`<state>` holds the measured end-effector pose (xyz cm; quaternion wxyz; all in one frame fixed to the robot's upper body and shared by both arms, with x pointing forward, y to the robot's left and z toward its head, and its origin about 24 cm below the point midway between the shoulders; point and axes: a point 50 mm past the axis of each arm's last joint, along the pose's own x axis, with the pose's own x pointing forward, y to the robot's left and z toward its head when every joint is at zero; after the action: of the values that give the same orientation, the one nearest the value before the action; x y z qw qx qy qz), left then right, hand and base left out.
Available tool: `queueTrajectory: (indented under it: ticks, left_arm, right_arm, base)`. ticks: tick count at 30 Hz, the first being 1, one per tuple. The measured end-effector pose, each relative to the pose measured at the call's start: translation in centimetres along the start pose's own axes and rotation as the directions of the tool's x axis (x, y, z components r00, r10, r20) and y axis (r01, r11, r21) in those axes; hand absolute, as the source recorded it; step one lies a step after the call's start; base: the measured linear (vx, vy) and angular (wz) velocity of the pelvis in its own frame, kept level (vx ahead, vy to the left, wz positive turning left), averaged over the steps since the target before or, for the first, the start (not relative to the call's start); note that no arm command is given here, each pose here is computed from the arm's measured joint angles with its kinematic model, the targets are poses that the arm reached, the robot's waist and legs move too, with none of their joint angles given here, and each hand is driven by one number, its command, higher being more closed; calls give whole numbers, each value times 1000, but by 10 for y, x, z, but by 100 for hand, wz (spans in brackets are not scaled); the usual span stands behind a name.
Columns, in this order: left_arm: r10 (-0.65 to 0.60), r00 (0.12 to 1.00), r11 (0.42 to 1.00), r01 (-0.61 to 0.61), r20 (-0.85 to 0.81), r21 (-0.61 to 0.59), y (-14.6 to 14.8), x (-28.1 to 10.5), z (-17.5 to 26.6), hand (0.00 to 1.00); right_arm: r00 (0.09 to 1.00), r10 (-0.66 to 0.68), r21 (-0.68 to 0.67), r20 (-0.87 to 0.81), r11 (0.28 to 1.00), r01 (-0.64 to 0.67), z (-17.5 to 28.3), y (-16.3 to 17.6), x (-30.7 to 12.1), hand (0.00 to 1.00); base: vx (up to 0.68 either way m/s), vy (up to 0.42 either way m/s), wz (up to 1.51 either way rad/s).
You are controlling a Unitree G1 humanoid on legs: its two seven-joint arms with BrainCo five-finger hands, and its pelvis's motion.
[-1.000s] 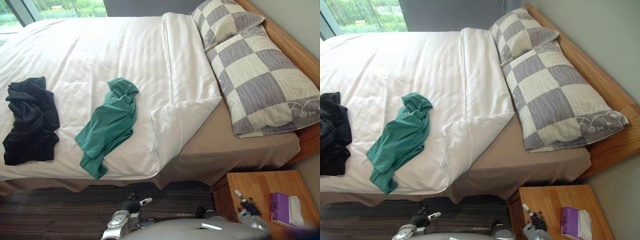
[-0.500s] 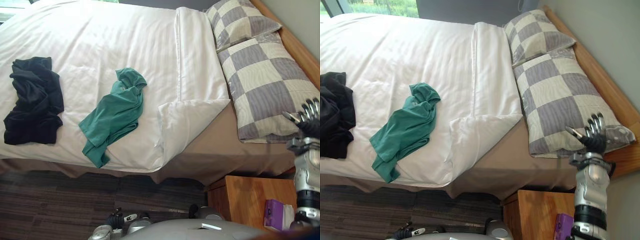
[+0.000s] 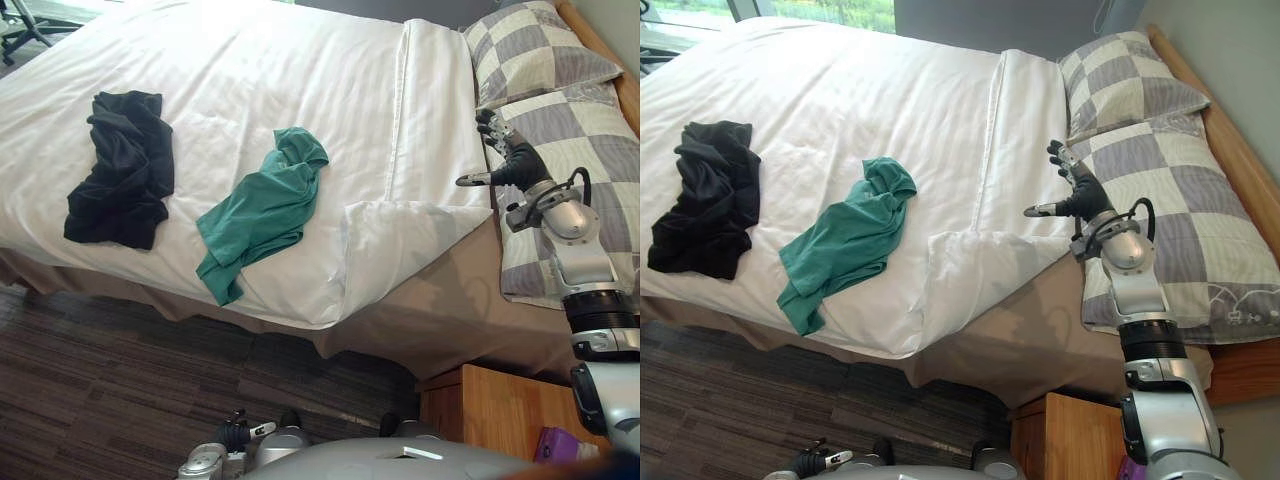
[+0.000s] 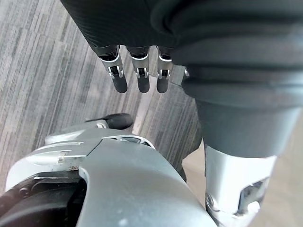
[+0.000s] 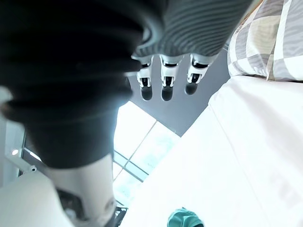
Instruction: Tidy the bed and pick cloth on bed and put in laundry
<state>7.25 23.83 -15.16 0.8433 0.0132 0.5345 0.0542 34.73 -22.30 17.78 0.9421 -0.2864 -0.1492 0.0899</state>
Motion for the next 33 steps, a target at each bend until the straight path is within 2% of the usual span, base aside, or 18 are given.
queueTrajectory:
  ticks: [1, 5, 7, 11, 17, 21, 28, 33]
  left_arm:
    - [-4, 1000, 1000, 4, 13, -1, -1, 1, 5, 0]
    - [-48, 997, 984, 57, 58, -168, -6, 6, 25, 0]
    - [-53, 995, 980, 67, 79, -185, -7, 7, 32, 0]
    - [-65, 978, 982, 98, 196, -161, -12, 11, 73, 0]
    - [-92, 951, 980, 139, 296, -142, -23, 10, 106, 0]
    - [-113, 934, 977, 166, 339, -132, -32, 10, 124, 0]
    - [-235, 909, 960, 273, 345, -66, -73, 10, 134, 0]
    - [-257, 907, 958, 285, 333, -37, -79, 10, 133, 0]
  right_arm:
    - [1000, 1, -15, 26, 1000, 0, 7, -1, 4, 0]
    - [998, 8, -142, 60, 990, 1, 24, 0, 16, 0]
    - [996, 15, -174, 83, 985, 0, 33, 2, 22, 0]
    - [987, -3, -238, 162, 970, 43, 65, -3, 43, 0]
    - [975, -48, -298, 218, 948, 113, 100, -19, 62, 0]
    - [978, -57, -348, 199, 929, 125, 102, -28, 63, 0]
    - [987, -127, -429, 98, 889, 157, 93, -56, 63, 0]
    - [988, -145, -425, 43, 893, 150, 82, -60, 63, 0]
  base:
    - [-239, -36, 7]
    - [-161, -24, 9]
    - [-68, -7, 3]
    - [2, 7, 2]
    - [47, 2, 7]
    - [71, 4, 18]
    - [20, 10, 4]
    - [-4, -30, -7]
